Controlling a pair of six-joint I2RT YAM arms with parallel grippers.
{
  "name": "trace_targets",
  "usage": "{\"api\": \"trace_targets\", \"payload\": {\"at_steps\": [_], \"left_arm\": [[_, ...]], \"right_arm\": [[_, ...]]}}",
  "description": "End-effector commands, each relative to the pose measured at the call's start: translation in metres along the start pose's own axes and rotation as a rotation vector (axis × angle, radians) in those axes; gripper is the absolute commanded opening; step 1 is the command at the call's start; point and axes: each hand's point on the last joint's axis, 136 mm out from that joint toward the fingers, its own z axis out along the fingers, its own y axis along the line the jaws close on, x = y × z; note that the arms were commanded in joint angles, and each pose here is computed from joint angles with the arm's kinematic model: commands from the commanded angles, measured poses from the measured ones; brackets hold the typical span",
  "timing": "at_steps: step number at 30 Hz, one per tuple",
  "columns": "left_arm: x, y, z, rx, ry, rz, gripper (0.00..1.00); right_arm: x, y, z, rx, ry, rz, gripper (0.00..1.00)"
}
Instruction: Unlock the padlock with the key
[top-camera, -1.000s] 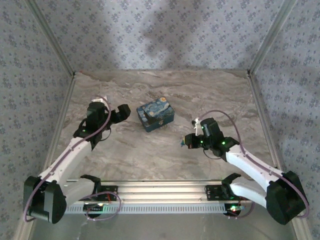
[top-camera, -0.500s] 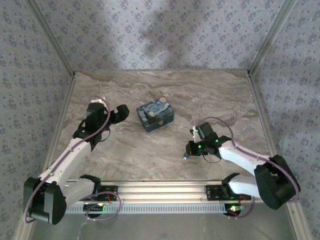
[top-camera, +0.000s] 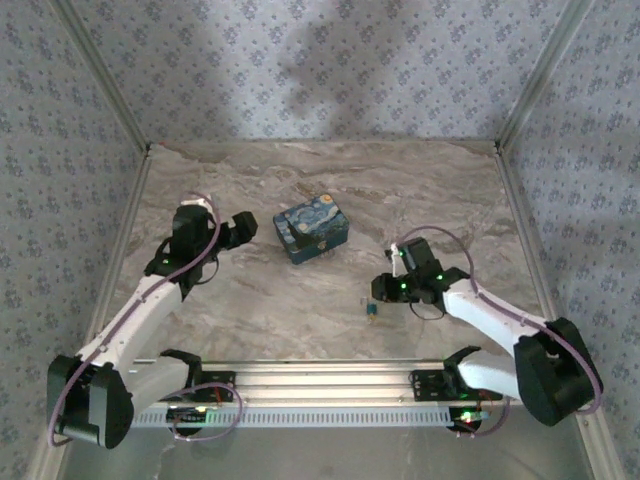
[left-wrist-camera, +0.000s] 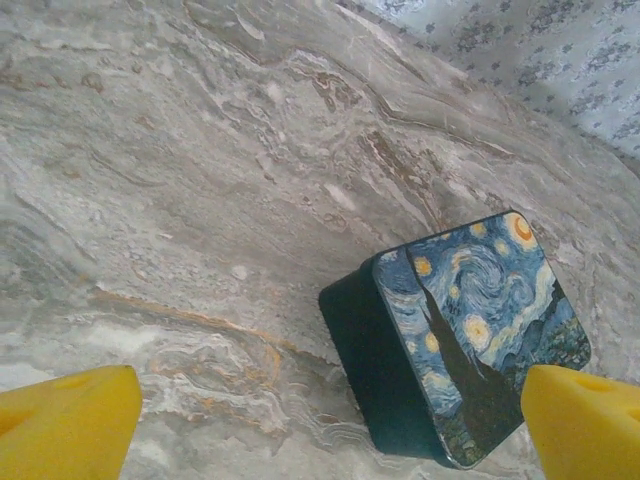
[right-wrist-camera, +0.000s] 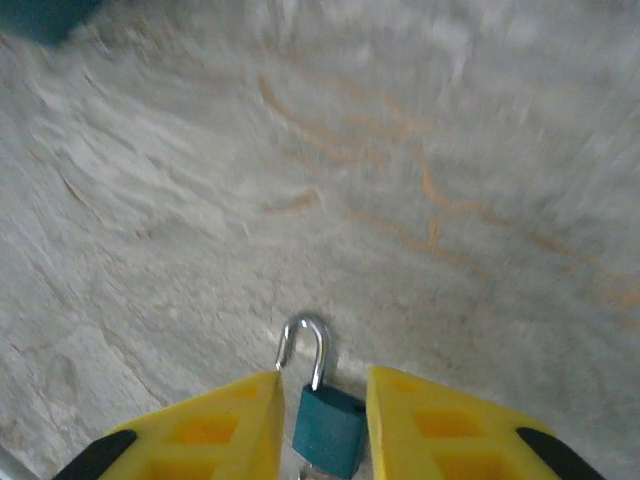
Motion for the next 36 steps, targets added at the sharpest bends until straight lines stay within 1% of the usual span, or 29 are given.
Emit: {"api": "trace_targets", "payload": {"at_steps": [1,3,5,6,8,10,12,15,18,20,23,26,29,33,36], "left_arm": [[-0.034,-0.004,-0.022,-0.02,-0.114,0.047,0.98],[-0.046,0.004,-0.031,-0.064,-0.165,0.065,0.98],[-0.058,0.018,-0.043,-0.138,-0.239,0.088,0.98],[-0.063,0.023,-0.048,-0.165,-0.273,0.1,0.98],[-0.072,0.034,-0.058,-0.214,-0.35,0.149,0.98],[-0.077,0.044,-0.066,-0.248,-0.415,0.188,0.98],[-0.081,0.055,-0.073,-0.281,-0.483,0.216,0.98],[-0.08,0.078,-0.078,-0.347,-0.536,0.229,0.98],[-0.068,0.097,-0.072,-0.397,-0.523,0.272,0.98],[-0.059,0.103,-0.066,-0.403,-0.505,0.301,0.98],[-0.048,0.117,-0.058,-0.433,-0.472,0.289,0.98],[-0.036,0.133,-0.046,-0.468,-0.425,0.285,0.98],[-0.026,0.144,-0.033,-0.481,-0.392,0.284,0.98],[-0.017,0.152,-0.013,-0.47,-0.341,0.305,0.98],[-0.014,0.154,0.0,-0.438,-0.324,0.313,0.98]], "right_arm": [[-0.037,0.001,-0.026,0.054,-0.132,-0.078,0.32],[-0.053,-0.004,-0.038,0.093,-0.205,-0.103,0.38],[-0.071,-0.01,-0.051,0.138,-0.29,-0.129,0.46],[-0.079,-0.012,-0.057,0.149,-0.328,-0.139,0.51],[-0.095,-0.021,-0.071,0.199,-0.413,-0.151,0.64],[-0.109,-0.031,-0.084,0.243,-0.492,-0.16,0.74],[-0.121,-0.047,-0.096,0.294,-0.571,-0.144,0.85],[-0.132,-0.078,-0.113,0.387,-0.68,-0.087,0.99],[-0.133,-0.111,-0.124,0.486,-0.752,-0.044,1.0],[-0.129,-0.132,-0.126,0.543,-0.771,-0.01,1.0],[-0.125,-0.156,-0.121,0.593,-0.771,-0.001,1.0],[-0.126,-0.168,-0.111,0.607,-0.756,-0.029,1.0],[-0.129,-0.171,-0.099,0.585,-0.759,-0.07,1.0],[-0.134,-0.172,-0.086,0.547,-0.769,-0.11,1.0],[-0.144,-0.169,-0.081,0.512,-0.783,-0.145,1.0]]}}
